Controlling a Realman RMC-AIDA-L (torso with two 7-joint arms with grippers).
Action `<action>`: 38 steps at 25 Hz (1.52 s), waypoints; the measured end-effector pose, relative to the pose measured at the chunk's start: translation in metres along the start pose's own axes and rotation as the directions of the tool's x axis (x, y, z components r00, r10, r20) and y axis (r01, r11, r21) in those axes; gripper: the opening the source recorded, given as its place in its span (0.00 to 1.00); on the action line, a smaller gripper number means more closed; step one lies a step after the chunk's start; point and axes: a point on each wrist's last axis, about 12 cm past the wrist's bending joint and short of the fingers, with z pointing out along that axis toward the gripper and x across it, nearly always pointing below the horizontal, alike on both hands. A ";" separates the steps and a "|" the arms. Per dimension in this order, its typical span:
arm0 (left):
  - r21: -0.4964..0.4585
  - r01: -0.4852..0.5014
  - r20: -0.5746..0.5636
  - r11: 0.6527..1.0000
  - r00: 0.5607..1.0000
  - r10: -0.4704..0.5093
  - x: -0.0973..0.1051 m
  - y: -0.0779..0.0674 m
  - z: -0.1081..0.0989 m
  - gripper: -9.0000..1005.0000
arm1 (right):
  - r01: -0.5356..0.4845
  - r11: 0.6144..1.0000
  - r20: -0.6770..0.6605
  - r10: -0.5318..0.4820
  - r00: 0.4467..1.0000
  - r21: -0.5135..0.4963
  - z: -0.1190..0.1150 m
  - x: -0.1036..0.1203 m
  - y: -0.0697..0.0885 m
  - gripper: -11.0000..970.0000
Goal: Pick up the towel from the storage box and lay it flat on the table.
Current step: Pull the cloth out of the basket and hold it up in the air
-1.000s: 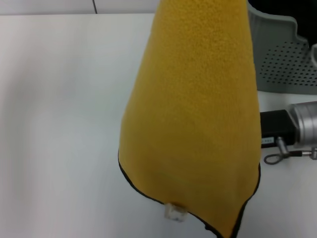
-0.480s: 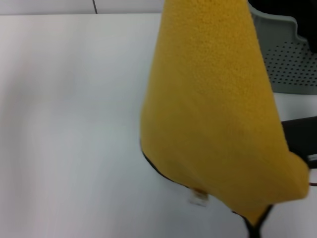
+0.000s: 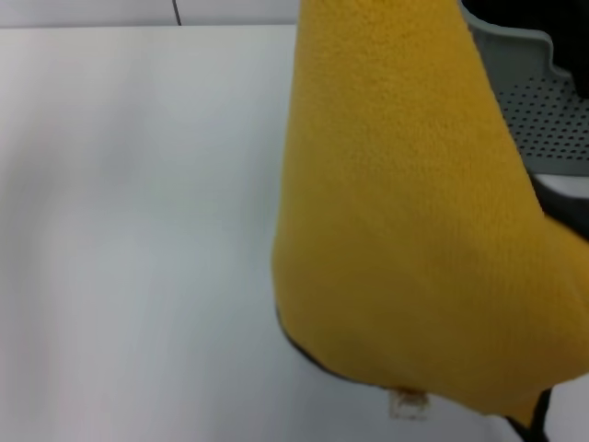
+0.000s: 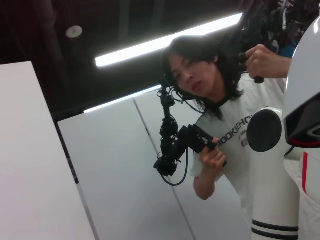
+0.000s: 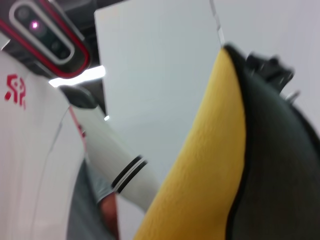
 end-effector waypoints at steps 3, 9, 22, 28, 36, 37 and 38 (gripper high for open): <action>-0.013 0.001 -0.001 1.000 1.000 -0.001 0.002 -0.002 -0.004 0.03 | 0.036 0.997 0.049 -0.039 0.998 0.066 -0.010 -0.001 0.005 0.13; -0.051 -0.001 -0.006 0.999 1.000 0.001 0.002 -0.005 -0.012 0.03 | 0.110 0.985 0.122 -0.127 0.984 0.137 -0.025 -0.002 0.020 0.13; -0.193 0.023 -0.089 0.981 0.995 -0.040 0.014 -0.006 -0.037 0.03 | 0.264 0.953 0.120 -0.282 0.952 0.146 -0.029 -0.008 0.029 0.11; -0.231 0.021 -0.112 0.973 0.993 -0.048 0.020 -0.004 -0.037 0.03 | 0.310 0.945 0.111 -0.321 0.941 0.103 -0.023 -0.016 0.024 0.11; -0.277 0.025 -0.136 0.961 0.989 -0.065 0.031 -0.001 -0.035 0.03 | 0.296 0.955 0.073 -0.294 0.953 -0.023 -0.005 -0.018 0.013 0.11; -0.289 0.024 -0.143 0.957 0.987 -0.068 0.033 0.000 -0.035 0.03 | 0.296 0.955 0.067 -0.293 0.954 -0.037 -0.003 -0.018 0.011 0.11; -0.300 0.022 -0.149 0.954 0.986 -0.070 0.035 0.001 -0.035 0.03 | 0.298 0.953 0.054 -0.295 0.954 -0.055 0.000 -0.018 0.010 0.11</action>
